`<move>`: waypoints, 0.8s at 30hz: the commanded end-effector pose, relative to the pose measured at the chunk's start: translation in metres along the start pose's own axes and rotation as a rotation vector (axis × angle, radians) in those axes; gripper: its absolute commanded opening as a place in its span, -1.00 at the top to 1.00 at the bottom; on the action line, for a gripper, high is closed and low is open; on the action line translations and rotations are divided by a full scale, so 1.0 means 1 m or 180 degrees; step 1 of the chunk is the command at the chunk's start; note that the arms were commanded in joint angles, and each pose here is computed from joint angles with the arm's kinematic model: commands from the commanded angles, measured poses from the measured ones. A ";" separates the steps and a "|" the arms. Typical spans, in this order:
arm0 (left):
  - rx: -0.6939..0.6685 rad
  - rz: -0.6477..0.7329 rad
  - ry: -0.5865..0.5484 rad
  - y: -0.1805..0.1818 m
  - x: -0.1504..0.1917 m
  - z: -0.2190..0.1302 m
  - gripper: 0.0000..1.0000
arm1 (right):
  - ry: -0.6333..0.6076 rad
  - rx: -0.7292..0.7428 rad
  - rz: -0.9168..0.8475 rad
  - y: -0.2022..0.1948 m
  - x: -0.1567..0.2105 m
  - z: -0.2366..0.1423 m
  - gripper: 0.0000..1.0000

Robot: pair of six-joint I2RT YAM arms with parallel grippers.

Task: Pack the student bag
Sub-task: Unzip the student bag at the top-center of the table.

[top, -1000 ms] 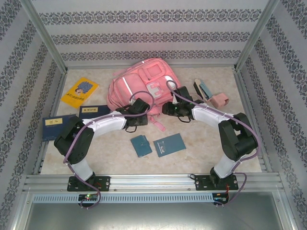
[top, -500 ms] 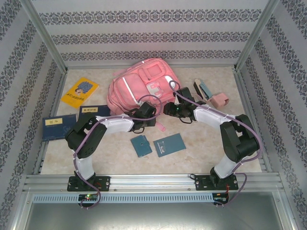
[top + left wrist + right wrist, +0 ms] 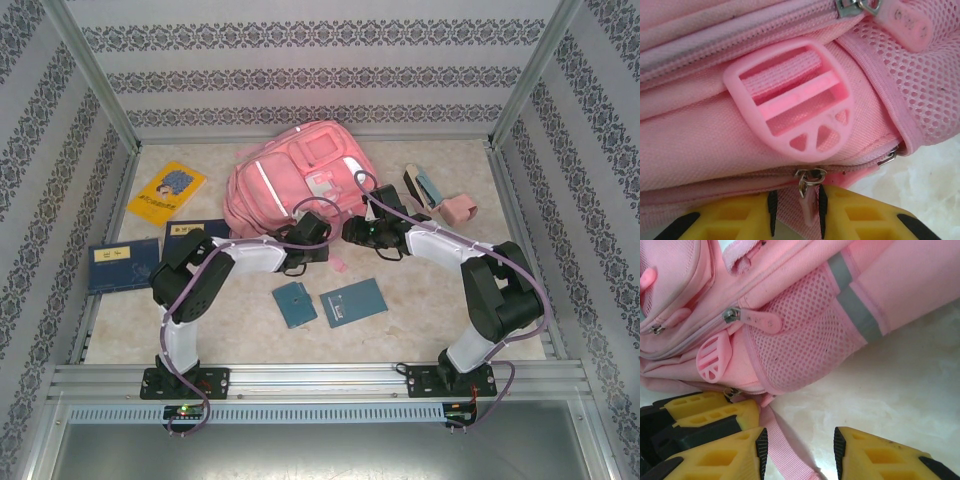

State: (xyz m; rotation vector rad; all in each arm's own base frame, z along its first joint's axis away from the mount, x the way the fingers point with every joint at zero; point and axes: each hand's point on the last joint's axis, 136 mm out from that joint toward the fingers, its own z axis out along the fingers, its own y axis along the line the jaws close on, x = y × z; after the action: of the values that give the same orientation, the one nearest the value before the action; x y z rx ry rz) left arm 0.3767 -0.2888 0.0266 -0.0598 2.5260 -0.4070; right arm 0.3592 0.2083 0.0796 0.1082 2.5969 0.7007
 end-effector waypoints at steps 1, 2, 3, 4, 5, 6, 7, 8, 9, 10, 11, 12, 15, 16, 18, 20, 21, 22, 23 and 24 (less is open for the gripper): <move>-0.0002 -0.0035 -0.0035 -0.007 -0.004 0.005 0.43 | -0.0021 -0.0075 0.0040 0.003 0.000 -0.007 0.15; 0.0001 -0.0039 -0.0038 -0.008 -0.005 0.006 0.44 | -0.0020 -0.0074 0.0040 0.003 0.001 -0.007 0.15; -0.0013 -0.0042 -0.0038 -0.007 -0.005 0.006 0.46 | -0.0018 -0.0073 0.0038 0.003 0.001 -0.007 0.15; -0.0030 -0.0043 -0.0040 -0.006 -0.005 0.006 0.52 | -0.0016 -0.0065 0.0038 0.002 0.001 -0.006 0.15; -0.0039 -0.0045 -0.0050 -0.006 -0.006 0.006 0.57 | -0.0010 -0.0051 0.0054 0.001 0.002 -0.005 0.15; -0.0054 -0.0041 -0.0047 -0.005 -0.006 0.006 0.62 | -0.0007 -0.0045 0.0073 0.001 0.003 -0.005 0.15; -0.0062 -0.0042 -0.0044 -0.005 -0.006 0.006 0.77 | -0.0005 -0.0037 0.0094 0.000 0.002 -0.004 0.15; -0.0065 -0.0037 -0.0045 -0.005 -0.006 0.006 0.91 | -0.0007 -0.0025 0.0119 -0.001 0.002 -0.003 0.14; -0.0075 -0.0042 -0.0042 -0.004 -0.006 0.006 0.98 | -0.0016 -0.0027 0.0151 -0.001 0.001 -0.002 0.14; -0.0092 -0.0038 -0.0038 -0.003 -0.005 0.005 1.00 | -0.0022 -0.0023 0.0192 -0.001 -0.001 0.000 0.14; -0.0106 -0.0035 -0.0029 -0.003 -0.005 0.005 1.00 | -0.0031 -0.0028 0.0218 0.000 -0.003 0.001 0.13; -0.0120 -0.0036 -0.0028 -0.002 -0.005 0.003 1.00 | -0.0043 -0.0042 0.0253 0.002 -0.006 0.002 0.07; -0.0143 0.0002 -0.0011 0.000 -0.005 0.000 1.00 | -0.0076 -0.0069 0.0381 0.006 -0.015 0.008 -0.04; -0.0159 0.0024 0.0003 0.001 -0.004 -0.001 1.00 | -0.0074 -0.0062 0.0438 0.006 -0.018 0.012 -0.06; -0.0194 0.0056 0.0033 0.003 -0.003 -0.004 1.00 | -0.0072 -0.0052 0.0580 0.005 -0.023 0.019 -0.10; -0.0217 0.0082 0.0064 0.004 -0.002 -0.007 1.00 | -0.0064 -0.0006 0.0722 0.002 -0.026 0.027 -0.13; -0.0232 0.0094 0.0077 0.005 -0.002 -0.009 1.00 | -0.0055 0.0008 0.0789 0.001 -0.027 0.032 -0.13; -0.0251 0.0105 0.0098 0.006 -0.001 -0.010 1.00 | -0.0044 0.0017 0.0841 0.000 -0.029 0.038 -0.13; -0.0251 0.0115 0.0106 0.006 -0.001 -0.011 1.00 | -0.0044 0.0033 0.0881 -0.001 -0.031 0.042 -0.14; -0.0255 0.0119 0.0125 0.006 -0.001 -0.012 1.00 | -0.0026 0.0065 0.0936 -0.003 -0.031 0.047 -0.14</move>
State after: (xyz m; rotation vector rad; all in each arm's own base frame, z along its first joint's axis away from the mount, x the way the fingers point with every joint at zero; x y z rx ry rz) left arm 0.3789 -0.2889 0.0261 -0.0645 2.5515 -0.3739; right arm 0.3923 0.2242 0.0584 0.3862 2.6258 0.7705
